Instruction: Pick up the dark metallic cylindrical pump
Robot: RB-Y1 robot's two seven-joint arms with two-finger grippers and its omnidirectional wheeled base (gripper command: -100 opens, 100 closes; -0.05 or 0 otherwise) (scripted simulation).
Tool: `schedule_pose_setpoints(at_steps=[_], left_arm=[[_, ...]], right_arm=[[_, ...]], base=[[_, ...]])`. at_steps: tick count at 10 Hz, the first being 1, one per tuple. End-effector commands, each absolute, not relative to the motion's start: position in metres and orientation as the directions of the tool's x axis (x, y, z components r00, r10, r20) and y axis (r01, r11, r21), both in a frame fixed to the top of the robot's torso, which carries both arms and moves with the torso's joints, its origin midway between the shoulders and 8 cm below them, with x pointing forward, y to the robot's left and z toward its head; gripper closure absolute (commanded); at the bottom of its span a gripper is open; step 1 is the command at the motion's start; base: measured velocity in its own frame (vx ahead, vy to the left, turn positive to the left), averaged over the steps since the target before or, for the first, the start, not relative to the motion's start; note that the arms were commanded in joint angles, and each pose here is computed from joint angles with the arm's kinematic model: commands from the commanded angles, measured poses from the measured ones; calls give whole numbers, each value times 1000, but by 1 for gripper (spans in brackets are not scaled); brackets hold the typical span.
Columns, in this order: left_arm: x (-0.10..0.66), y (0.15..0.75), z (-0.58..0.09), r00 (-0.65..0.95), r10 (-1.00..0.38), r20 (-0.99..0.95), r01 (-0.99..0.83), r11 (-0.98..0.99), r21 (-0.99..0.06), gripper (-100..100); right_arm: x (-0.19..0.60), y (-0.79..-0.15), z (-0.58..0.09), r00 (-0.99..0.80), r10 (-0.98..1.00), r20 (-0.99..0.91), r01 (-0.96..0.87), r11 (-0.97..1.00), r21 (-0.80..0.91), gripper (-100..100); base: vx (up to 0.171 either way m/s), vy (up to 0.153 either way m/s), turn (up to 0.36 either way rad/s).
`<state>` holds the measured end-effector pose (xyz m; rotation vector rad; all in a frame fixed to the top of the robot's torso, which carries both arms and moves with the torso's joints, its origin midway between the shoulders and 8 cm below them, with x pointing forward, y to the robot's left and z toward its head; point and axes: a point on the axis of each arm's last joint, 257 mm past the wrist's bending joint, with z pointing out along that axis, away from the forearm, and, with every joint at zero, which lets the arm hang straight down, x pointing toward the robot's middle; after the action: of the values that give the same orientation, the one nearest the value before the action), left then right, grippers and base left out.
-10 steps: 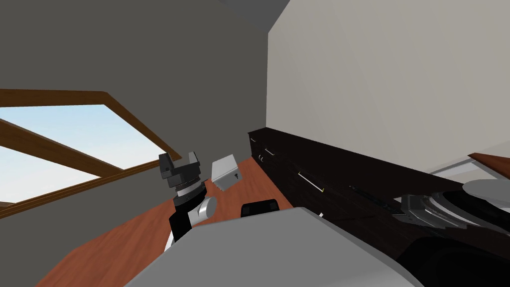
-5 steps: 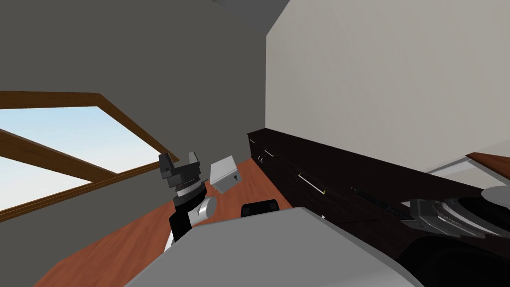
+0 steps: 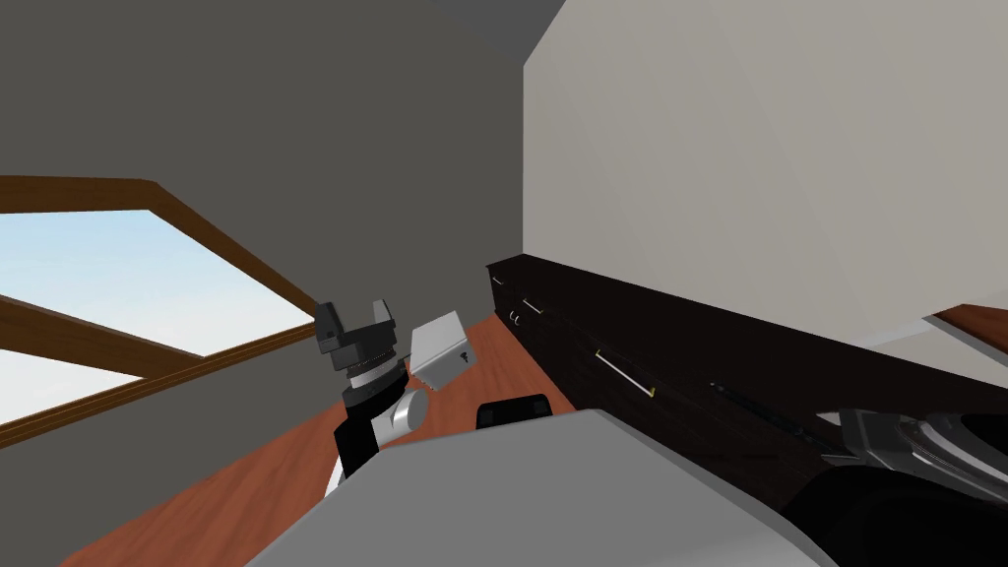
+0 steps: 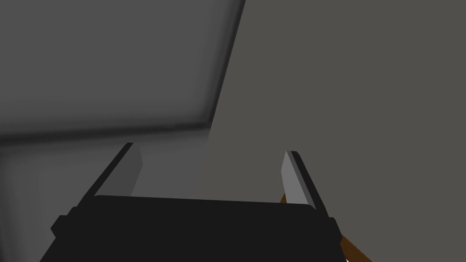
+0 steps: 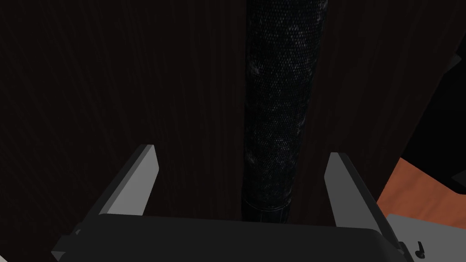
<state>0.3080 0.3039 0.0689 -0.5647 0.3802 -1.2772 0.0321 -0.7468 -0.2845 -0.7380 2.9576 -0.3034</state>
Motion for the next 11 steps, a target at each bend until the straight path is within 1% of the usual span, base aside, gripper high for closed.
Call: schedule_pose_setpoints(at_steps=[1,11], left_arm=[[308,304,69,257,-966,41,786,184,-590,0],[308,304,69,257,-966,41,786,184,-590,0]], right_arm=[[19,-749,-287,-879,-476,-29,-461,862,-210,-100],[-42,-749,-305,-860,-509,-33,-494,846,-200,-100]], base=[[84,10,-49],[92,6,-41]])
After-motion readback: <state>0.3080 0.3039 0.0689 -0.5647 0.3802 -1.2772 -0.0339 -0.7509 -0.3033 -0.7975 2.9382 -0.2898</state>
